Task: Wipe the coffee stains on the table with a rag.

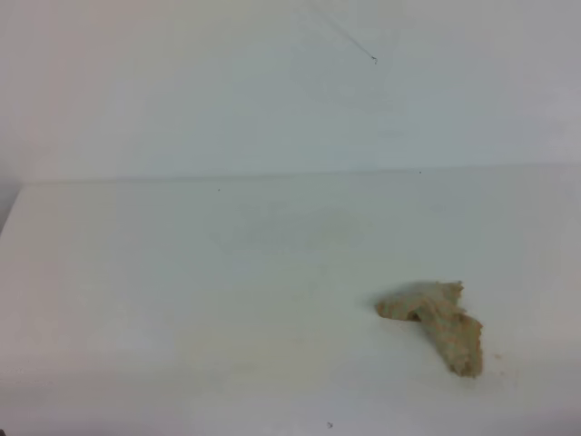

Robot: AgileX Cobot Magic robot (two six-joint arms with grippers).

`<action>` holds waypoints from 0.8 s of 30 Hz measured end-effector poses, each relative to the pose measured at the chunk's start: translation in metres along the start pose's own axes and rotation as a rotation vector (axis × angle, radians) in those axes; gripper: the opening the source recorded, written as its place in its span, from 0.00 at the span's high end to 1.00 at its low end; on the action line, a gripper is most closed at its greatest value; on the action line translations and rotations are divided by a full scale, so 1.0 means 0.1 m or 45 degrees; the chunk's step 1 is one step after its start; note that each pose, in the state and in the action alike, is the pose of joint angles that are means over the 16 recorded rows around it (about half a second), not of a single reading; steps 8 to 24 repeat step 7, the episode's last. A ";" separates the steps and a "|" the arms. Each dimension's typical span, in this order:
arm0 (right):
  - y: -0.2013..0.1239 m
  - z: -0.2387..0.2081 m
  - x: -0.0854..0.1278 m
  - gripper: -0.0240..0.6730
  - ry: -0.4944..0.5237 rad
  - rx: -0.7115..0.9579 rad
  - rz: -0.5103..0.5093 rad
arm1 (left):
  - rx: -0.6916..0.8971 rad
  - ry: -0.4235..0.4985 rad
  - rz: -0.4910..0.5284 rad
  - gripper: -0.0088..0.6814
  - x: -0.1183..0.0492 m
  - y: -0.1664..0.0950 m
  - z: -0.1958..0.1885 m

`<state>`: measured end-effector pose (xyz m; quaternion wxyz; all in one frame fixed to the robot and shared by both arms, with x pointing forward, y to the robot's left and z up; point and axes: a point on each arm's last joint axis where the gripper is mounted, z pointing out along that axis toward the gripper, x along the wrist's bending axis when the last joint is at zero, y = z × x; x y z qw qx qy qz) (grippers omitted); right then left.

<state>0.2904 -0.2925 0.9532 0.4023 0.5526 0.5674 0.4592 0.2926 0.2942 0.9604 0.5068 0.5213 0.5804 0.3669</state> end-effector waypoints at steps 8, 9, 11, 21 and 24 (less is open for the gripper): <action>-0.01 0.00 0.00 0.97 0.000 0.002 0.001 | -0.002 0.000 0.000 0.99 0.00 0.00 0.00; -0.01 0.00 0.00 0.97 0.000 0.002 0.001 | -0.002 0.000 0.000 0.99 0.00 0.00 0.00; -0.01 0.00 0.00 0.97 0.000 0.002 0.001 | -0.002 0.000 0.000 0.99 0.00 0.00 0.00; -0.01 0.00 0.00 0.97 0.000 0.002 0.001 | -0.002 0.000 0.000 0.99 0.00 0.00 0.00; -0.01 0.00 0.00 0.97 0.000 0.002 0.001 | -0.002 0.000 0.000 0.99 0.00 0.00 0.00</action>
